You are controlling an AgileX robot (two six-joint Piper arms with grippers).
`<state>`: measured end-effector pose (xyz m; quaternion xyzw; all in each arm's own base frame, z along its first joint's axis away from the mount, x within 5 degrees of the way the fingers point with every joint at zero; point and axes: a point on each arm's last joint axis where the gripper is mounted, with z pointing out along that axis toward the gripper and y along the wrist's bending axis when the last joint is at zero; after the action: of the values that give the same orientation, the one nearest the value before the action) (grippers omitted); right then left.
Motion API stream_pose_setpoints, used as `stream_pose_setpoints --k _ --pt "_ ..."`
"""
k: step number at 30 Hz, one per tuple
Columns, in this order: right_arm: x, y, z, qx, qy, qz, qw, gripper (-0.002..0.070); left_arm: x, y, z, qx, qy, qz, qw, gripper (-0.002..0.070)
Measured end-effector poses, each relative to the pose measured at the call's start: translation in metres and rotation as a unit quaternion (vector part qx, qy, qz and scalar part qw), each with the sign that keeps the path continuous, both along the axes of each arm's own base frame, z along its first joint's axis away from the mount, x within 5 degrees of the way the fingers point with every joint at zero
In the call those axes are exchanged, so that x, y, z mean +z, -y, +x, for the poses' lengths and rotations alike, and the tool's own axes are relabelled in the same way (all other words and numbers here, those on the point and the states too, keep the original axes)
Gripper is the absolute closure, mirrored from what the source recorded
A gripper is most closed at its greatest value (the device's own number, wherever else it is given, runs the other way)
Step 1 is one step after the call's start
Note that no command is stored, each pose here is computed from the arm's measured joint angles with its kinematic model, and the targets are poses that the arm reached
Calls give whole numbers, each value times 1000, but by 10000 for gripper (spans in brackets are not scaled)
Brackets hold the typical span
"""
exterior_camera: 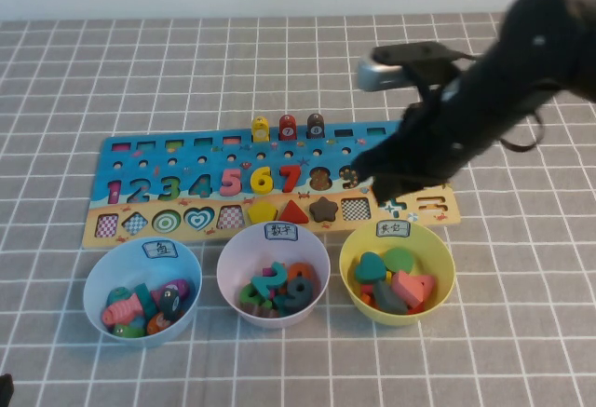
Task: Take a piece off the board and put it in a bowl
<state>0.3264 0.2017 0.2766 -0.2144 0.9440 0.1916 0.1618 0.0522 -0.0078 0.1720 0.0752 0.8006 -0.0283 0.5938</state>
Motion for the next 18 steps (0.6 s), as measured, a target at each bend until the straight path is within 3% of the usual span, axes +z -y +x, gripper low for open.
stream_pose_setpoints --k 7,10,13,18 --pt "-12 -42 28 31 -49 -32 998 692 0 0 0 0 0 0 1000 675" --pt "-18 -52 43 24 -63 -50 996 660 0 0 0 0 0 0 1000 675" --pt "-23 -61 61 -2 -53 -56 997 569 0 0 0 0 0 0 1000 675" --pt "-33 -72 76 -27 -48 -60 997 350 0 0 0 0 0 0 1000 675"
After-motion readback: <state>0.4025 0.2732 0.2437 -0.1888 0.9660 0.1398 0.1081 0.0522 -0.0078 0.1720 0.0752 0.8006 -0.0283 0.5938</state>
